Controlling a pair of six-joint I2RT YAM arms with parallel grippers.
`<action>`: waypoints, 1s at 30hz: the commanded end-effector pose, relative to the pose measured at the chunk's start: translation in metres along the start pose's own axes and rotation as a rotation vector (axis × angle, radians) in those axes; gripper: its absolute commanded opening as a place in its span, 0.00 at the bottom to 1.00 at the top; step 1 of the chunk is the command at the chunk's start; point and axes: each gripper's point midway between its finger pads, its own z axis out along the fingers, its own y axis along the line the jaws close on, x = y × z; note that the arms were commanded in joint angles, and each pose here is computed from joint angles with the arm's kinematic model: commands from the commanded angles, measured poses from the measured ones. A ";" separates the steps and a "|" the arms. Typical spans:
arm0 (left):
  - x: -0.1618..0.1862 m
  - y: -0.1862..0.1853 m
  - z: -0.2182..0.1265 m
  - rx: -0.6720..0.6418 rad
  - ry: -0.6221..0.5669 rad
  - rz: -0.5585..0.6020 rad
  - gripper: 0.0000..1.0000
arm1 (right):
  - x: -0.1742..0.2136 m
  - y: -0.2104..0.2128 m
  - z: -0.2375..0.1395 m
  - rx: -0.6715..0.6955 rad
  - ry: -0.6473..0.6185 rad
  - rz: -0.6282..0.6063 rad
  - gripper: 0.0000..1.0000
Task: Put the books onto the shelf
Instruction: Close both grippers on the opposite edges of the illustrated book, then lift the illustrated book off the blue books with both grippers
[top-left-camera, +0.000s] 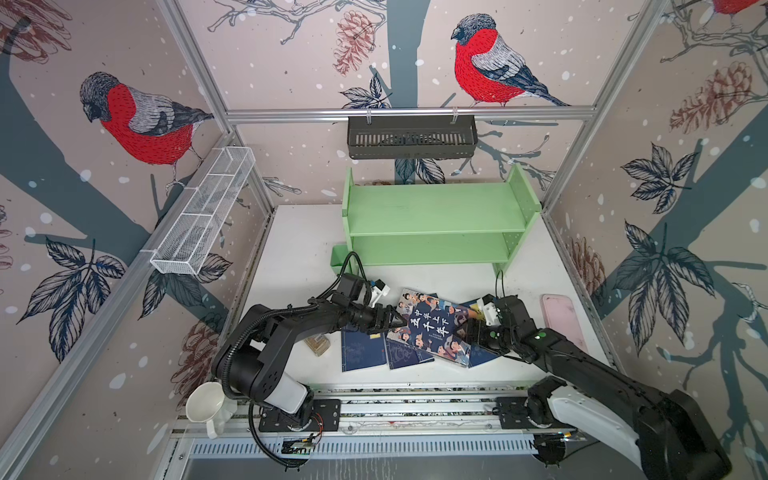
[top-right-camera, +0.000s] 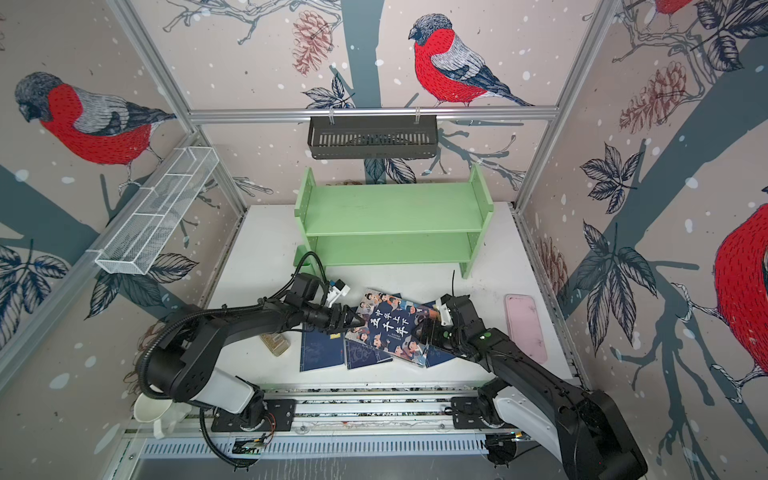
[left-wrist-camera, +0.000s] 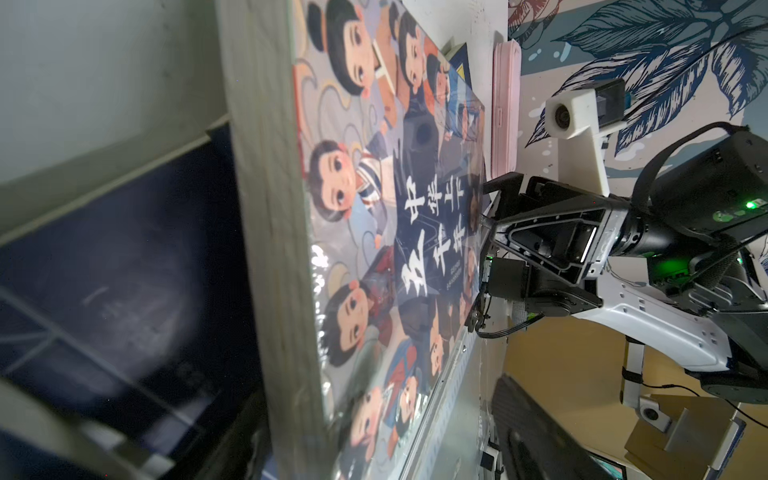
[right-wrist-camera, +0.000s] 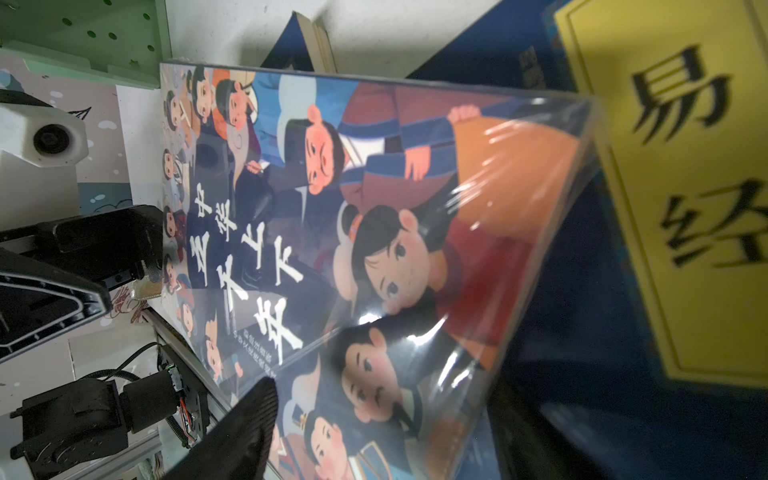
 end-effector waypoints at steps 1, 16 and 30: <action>-0.005 -0.010 0.002 0.028 0.005 0.036 0.82 | 0.002 0.006 0.001 -0.029 0.015 0.004 0.80; -0.001 -0.052 -0.006 0.237 0.043 -0.001 0.70 | -0.004 0.016 0.003 -0.069 0.002 -0.008 0.80; 0.002 -0.047 -0.005 0.225 0.041 -0.035 0.36 | -0.012 0.035 -0.002 -0.115 -0.027 -0.041 0.79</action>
